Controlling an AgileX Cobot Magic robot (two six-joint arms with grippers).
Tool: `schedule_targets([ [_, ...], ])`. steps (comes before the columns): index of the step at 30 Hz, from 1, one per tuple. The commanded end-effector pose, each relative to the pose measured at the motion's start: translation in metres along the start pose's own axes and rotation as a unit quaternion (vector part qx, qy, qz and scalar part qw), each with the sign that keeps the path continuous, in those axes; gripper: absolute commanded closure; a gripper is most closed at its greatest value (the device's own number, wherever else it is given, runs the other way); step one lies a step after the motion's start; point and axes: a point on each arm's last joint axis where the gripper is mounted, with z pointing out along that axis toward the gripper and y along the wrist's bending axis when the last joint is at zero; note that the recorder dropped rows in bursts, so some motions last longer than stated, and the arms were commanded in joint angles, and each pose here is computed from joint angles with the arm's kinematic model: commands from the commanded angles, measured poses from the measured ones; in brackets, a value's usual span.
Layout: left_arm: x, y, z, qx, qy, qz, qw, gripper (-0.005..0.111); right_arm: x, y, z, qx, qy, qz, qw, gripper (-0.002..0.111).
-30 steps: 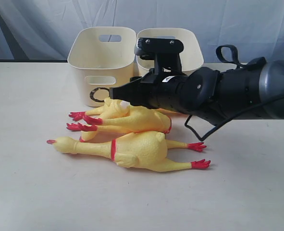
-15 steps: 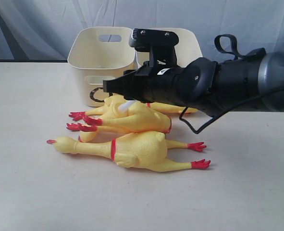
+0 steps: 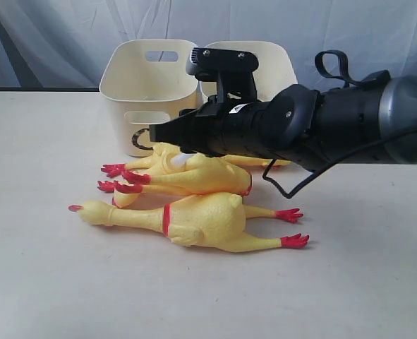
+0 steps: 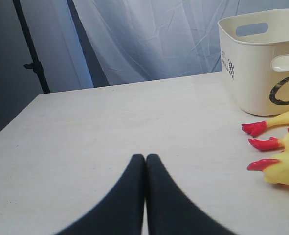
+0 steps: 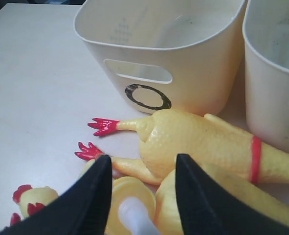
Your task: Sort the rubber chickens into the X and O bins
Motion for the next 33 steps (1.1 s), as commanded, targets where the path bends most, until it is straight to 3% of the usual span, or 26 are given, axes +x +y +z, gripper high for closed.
schedule_targets([
  [1, -0.004, 0.000, -0.001, 0.001, -0.014, -0.002, 1.000, 0.107, 0.002, 0.002, 0.000, -0.009, 0.015, -0.008, 1.000, 0.060],
  [4, -0.004, 0.000, -0.001, 0.001, -0.014, -0.002, 1.000, 0.107, 0.004, 0.003, 0.000, -0.014, 0.025, -0.009, 1.000, 0.055],
  [23, -0.004, 0.000, -0.001, 0.001, -0.014, -0.002, 1.000, 0.107, 0.004, 0.003, -0.001, -0.022, 0.032, -0.063, 0.997, 0.055],
  [33, -0.004, 0.000, -0.001, 0.001, -0.014, -0.002, 1.000, 0.107, -0.021, 0.001, -0.032, -0.038, 0.009, -0.065, 0.997, 0.055],
])
